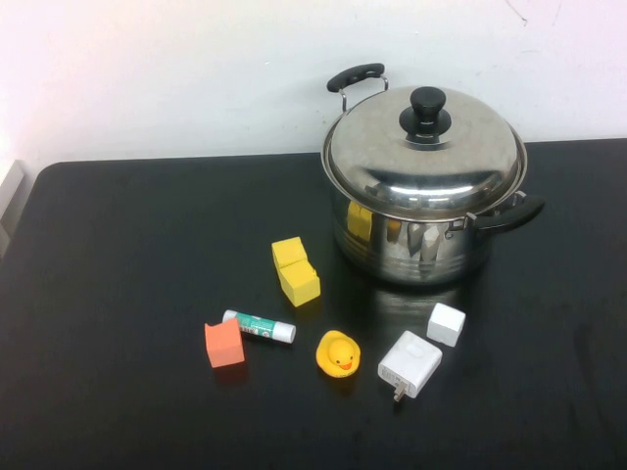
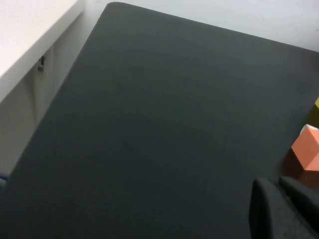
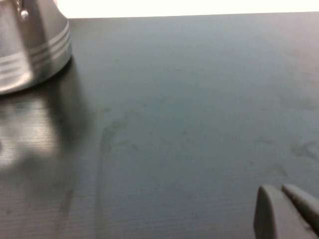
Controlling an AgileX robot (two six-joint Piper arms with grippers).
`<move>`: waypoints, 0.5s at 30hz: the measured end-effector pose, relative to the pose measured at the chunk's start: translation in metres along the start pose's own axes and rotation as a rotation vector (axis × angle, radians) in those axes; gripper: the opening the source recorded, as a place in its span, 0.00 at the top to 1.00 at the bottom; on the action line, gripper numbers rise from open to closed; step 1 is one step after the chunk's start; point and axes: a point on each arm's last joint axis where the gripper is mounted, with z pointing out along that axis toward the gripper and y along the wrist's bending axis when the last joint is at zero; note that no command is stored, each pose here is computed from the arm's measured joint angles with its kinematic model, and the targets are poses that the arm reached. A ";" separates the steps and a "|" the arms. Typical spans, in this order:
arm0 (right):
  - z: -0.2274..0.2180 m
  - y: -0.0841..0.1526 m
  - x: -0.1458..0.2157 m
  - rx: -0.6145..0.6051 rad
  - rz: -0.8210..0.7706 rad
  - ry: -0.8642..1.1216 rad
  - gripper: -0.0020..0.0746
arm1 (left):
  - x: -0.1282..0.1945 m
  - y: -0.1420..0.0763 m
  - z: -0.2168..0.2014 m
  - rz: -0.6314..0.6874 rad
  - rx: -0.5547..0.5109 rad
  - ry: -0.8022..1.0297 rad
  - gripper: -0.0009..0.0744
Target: Cover the pot
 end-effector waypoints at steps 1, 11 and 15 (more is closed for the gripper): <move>0.000 0.000 0.000 0.000 0.000 0.000 0.98 | 0.000 0.000 0.000 0.006 0.000 0.000 0.99; 0.000 0.000 0.000 0.000 0.000 0.000 0.98 | 0.001 -0.003 0.000 0.073 0.054 0.015 0.99; 0.000 0.000 0.000 0.000 0.000 0.000 0.98 | 0.001 -0.003 0.000 0.079 0.060 0.017 0.99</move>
